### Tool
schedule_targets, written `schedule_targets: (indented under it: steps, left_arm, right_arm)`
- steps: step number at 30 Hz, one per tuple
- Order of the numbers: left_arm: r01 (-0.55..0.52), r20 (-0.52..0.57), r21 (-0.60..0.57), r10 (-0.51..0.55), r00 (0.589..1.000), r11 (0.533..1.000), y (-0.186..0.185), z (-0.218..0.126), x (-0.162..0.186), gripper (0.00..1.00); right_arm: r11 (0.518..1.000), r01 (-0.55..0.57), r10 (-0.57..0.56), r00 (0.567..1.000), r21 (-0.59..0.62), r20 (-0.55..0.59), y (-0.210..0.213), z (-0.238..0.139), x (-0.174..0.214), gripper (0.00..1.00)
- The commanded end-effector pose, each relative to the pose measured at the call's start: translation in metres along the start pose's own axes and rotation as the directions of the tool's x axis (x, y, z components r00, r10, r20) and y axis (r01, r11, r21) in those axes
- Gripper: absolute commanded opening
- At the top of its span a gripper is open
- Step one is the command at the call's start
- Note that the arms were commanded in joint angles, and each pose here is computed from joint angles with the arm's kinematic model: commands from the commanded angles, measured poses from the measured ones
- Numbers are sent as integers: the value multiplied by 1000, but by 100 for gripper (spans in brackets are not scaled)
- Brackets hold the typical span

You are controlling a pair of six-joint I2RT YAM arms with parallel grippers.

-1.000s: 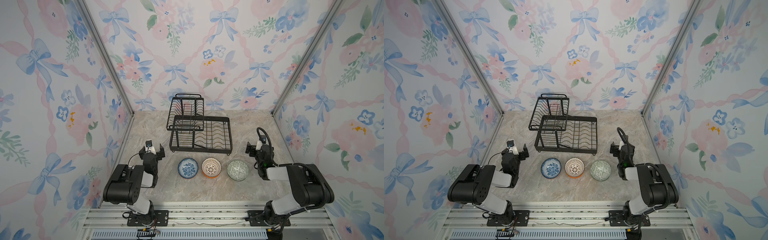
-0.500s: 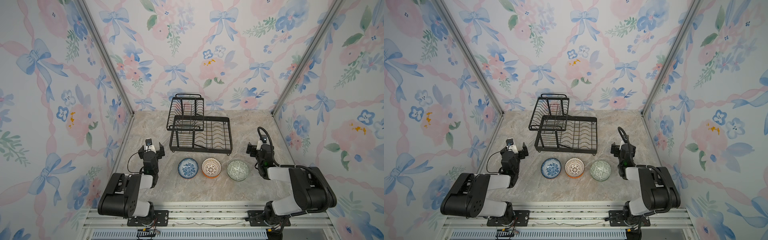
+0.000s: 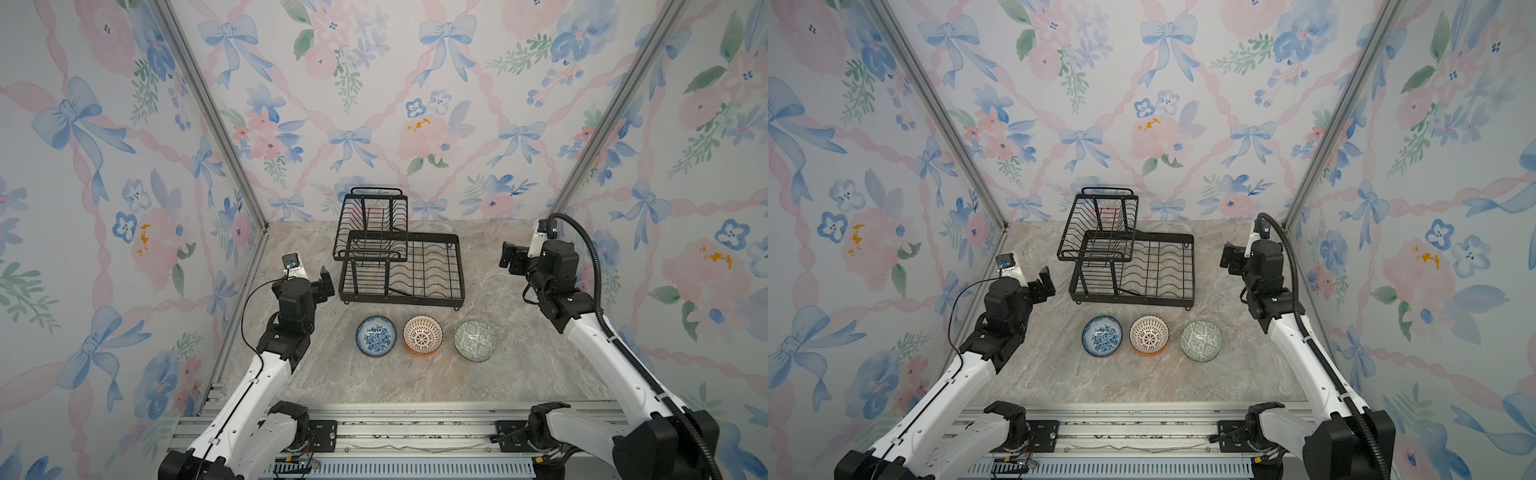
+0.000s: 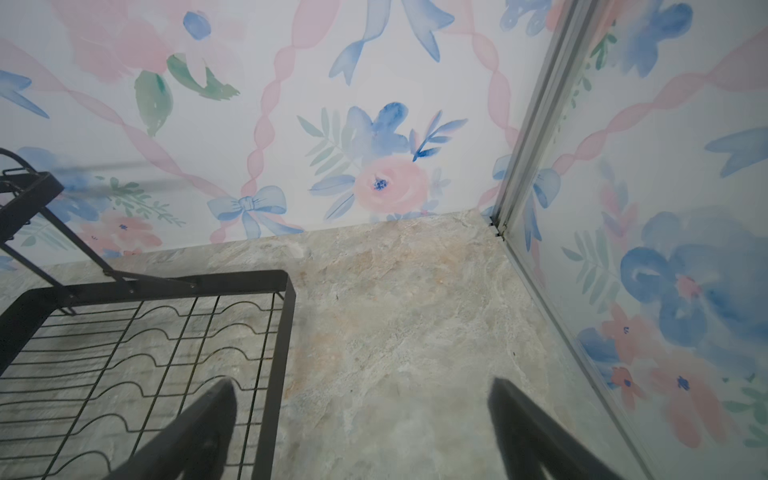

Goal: Load the bowls into the dish rack
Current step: 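Lower the left gripper onto the blue floral bowl rim while the right arm rises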

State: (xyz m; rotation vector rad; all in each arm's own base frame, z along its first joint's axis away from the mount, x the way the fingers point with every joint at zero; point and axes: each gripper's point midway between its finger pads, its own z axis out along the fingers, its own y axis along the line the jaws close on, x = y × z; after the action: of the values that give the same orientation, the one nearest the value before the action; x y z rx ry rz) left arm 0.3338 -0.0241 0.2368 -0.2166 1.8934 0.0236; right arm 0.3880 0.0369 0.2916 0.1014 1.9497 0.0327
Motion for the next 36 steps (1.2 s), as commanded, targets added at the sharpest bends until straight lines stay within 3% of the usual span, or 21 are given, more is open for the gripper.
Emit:
schedule_targets:
  steps: [1, 6, 14, 18, 27, 36]
  left_arm:
    - [-3, -233, 107, 28, 972, 994, -19, -14, 43, 98]
    - [-10, -356, 215, 88, 930, 977, -44, -22, 73, 98]
    - [-40, -471, 300, 184, 863, 953, -74, -21, 118, 98]
    - [-30, -523, 330, 210, 826, 943, -82, -22, 138, 89]
    - [5, -574, 362, 218, 790, 932, -87, -28, 157, 57]
    - [15, -621, 398, 258, 740, 917, -93, -31, 178, 48]
  right_arm:
    - [997, 1, -25, 953, -78, -303, 17, -14, 62, 97]
    - [992, 21, -68, 922, -127, -380, 26, -27, 74, 97]
    - [986, 27, -92, 912, -166, -400, 32, -28, 82, 97]
    - [985, 28, -99, 899, -170, -426, 33, -23, 89, 97]
    - [983, 27, -106, 890, -180, -443, 36, -16, 94, 97]
    - [983, 25, -106, 889, -184, -445, 37, -16, 95, 97]
